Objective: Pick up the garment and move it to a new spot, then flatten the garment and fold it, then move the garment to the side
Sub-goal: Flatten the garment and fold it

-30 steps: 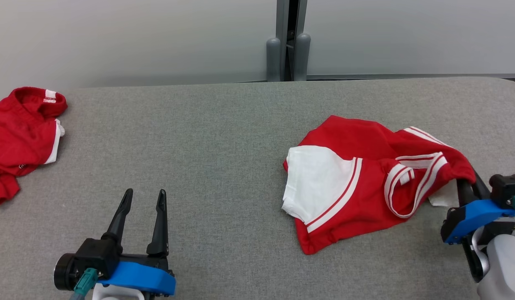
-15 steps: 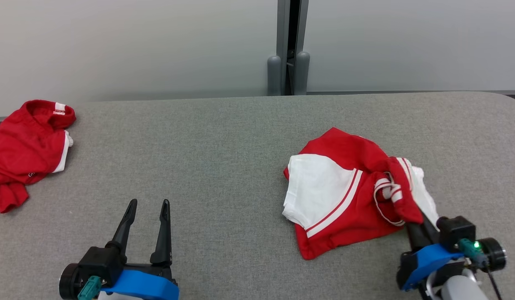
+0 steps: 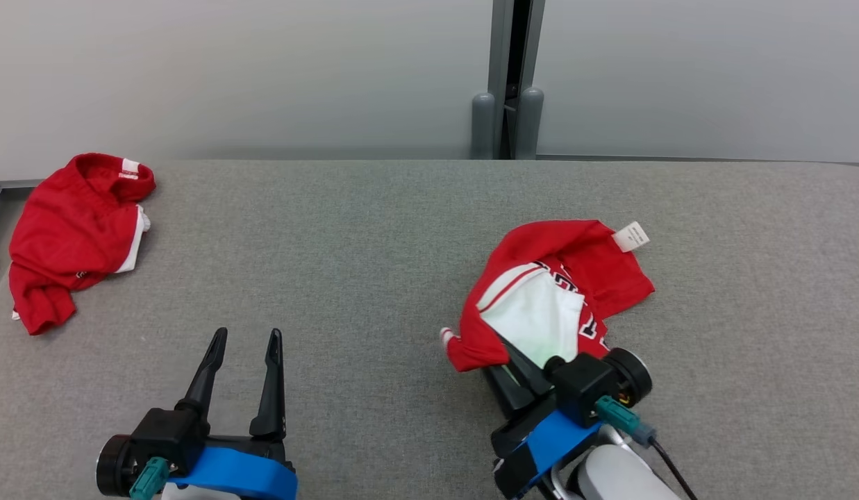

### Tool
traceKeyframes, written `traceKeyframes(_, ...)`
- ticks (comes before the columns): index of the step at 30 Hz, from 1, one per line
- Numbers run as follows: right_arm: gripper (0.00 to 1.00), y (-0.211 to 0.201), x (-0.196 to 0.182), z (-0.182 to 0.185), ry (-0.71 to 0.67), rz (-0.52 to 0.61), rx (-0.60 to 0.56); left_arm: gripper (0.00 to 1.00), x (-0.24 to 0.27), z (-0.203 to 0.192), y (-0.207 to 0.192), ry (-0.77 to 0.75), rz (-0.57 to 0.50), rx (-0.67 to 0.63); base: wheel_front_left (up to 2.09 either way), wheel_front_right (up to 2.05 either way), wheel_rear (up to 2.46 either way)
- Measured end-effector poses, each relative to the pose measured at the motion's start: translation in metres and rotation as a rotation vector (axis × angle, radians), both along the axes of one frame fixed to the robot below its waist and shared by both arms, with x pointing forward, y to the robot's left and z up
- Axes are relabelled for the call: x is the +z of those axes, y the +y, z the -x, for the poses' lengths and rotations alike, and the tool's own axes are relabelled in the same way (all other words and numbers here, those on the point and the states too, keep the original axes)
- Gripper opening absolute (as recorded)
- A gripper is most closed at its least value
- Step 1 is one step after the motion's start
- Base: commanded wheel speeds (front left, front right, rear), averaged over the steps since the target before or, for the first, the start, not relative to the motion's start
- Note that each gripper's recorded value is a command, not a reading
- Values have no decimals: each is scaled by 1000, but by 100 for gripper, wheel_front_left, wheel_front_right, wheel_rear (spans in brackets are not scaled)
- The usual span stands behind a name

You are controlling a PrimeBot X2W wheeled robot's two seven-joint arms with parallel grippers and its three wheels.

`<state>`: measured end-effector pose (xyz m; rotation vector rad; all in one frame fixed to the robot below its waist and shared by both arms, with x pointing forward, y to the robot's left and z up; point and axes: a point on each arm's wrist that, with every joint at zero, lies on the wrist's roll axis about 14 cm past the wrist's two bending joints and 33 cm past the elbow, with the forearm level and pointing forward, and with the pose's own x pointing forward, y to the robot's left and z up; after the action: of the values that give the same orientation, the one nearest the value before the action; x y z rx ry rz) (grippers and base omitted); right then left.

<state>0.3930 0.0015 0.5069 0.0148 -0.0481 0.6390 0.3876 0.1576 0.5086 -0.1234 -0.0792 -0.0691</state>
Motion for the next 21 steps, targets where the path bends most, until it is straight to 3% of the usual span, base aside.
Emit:
traceKeyframes(8,0,88,25,45,-31,-84,311,100,-3,5,20,9,-5,58,0,0,0)
traceKeyframes(12,0,116,15,75,11,-89,442,100,-4,6,27,15,-6,80,0,0,0)
traceKeyframes(13,18,121,8,83,29,-76,470,100,-5,5,28,17,-7,84,0,0,0)
traceKeyframes(14,46,123,1,88,49,-69,486,100,-6,5,30,19,-7,88,0,0,0)
traceKeyframes(15,100,125,-7,93,69,-51,503,100,-6,5,30,21,-6,91,0,0,0)
traceKeyframes(21,100,115,-27,90,123,-18,465,100,-6,3,30,21,-1,98,0,0,0)
